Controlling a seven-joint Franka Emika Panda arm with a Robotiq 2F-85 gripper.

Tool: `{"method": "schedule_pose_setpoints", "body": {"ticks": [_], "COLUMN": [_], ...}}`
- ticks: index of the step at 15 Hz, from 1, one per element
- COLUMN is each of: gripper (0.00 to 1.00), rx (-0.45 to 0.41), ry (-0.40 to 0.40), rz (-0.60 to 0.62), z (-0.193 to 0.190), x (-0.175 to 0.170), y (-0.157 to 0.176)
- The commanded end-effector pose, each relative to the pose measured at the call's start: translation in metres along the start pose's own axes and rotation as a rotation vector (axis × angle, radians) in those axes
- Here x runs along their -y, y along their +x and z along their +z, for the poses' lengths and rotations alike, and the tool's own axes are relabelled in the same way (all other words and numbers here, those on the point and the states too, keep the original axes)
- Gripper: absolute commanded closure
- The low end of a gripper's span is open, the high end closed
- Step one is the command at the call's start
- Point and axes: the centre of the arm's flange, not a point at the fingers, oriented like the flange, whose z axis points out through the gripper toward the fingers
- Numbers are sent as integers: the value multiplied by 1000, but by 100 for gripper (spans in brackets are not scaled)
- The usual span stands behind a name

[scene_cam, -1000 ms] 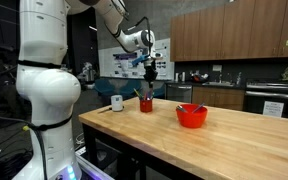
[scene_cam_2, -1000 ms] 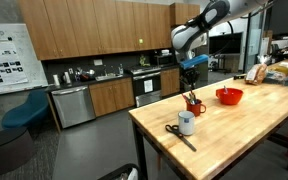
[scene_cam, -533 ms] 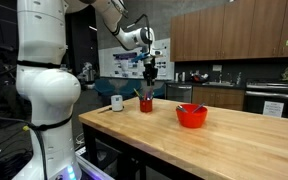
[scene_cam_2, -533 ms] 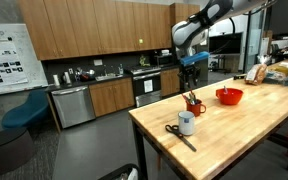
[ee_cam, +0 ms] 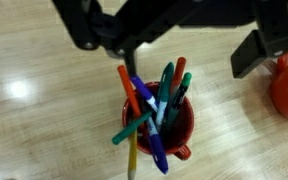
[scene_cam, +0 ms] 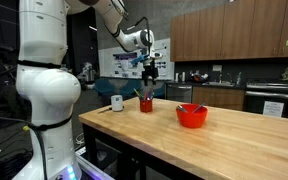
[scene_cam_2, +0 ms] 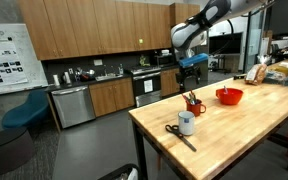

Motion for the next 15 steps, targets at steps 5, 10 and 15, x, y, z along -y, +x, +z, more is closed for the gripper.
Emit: {"method": "schedule_pose_setpoints", "body": {"ticks": [5, 10, 15], "gripper": [0, 29, 69], "rx": [-23, -37, -30], "ry": [-5, -3, -3], "rz": [13, 25, 32], "z": [21, 27, 25], "x": [-3, -7, -9], "y": [14, 20, 19]}}
